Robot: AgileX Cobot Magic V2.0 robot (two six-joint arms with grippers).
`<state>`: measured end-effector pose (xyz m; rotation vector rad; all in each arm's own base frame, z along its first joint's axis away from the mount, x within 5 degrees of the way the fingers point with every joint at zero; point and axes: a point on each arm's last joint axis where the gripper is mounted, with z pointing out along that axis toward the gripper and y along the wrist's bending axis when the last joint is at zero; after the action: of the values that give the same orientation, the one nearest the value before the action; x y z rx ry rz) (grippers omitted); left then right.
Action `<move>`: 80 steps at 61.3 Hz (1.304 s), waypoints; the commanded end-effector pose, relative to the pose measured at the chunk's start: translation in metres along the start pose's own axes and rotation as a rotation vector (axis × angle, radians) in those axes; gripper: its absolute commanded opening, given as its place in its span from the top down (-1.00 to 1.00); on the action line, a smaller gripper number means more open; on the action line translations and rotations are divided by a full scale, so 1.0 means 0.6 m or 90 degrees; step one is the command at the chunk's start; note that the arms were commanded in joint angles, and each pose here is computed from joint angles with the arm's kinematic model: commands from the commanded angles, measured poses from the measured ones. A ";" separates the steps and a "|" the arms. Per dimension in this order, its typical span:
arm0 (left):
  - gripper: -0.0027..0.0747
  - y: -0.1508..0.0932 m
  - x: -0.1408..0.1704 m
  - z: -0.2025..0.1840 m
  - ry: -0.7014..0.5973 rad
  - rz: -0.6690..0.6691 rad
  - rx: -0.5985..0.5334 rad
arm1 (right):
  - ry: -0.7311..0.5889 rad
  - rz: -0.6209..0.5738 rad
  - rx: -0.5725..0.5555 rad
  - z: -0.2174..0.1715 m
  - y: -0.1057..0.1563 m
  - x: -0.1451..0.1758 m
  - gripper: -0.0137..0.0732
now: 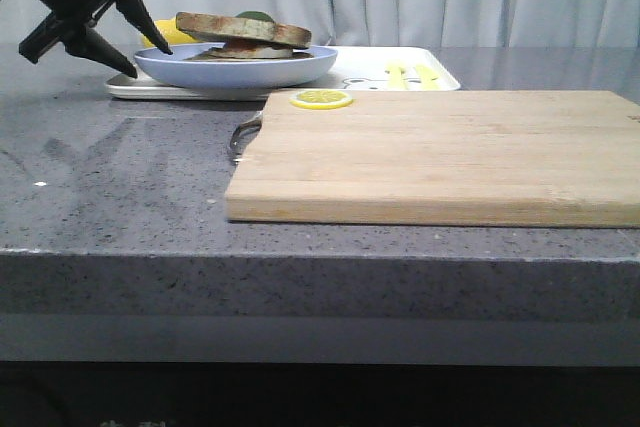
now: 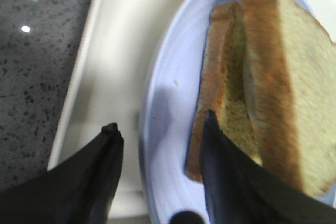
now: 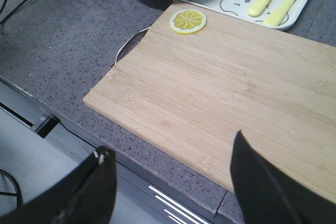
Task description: Place bread and move sandwich to tray
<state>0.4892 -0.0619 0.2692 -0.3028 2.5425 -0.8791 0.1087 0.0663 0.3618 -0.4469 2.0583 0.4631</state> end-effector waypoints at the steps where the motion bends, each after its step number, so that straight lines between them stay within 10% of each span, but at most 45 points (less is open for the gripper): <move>1: 0.02 -0.070 -0.006 -0.092 -0.069 0.069 0.056 | -0.062 -0.006 -0.001 -0.010 0.002 -0.022 -0.44; 41: 0.02 -0.186 0.173 -0.314 -0.222 0.367 -0.072 | -0.062 -0.006 -0.001 -0.010 0.002 -0.022 -0.44; 80: 0.02 -0.065 0.434 -0.380 -0.294 0.493 -0.070 | -0.062 -0.006 -0.001 -0.010 0.002 -0.022 -0.44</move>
<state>0.1696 -0.0608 0.3564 0.4143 2.1360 -0.3085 0.1087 0.0663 0.3618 -0.4469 2.0583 0.4631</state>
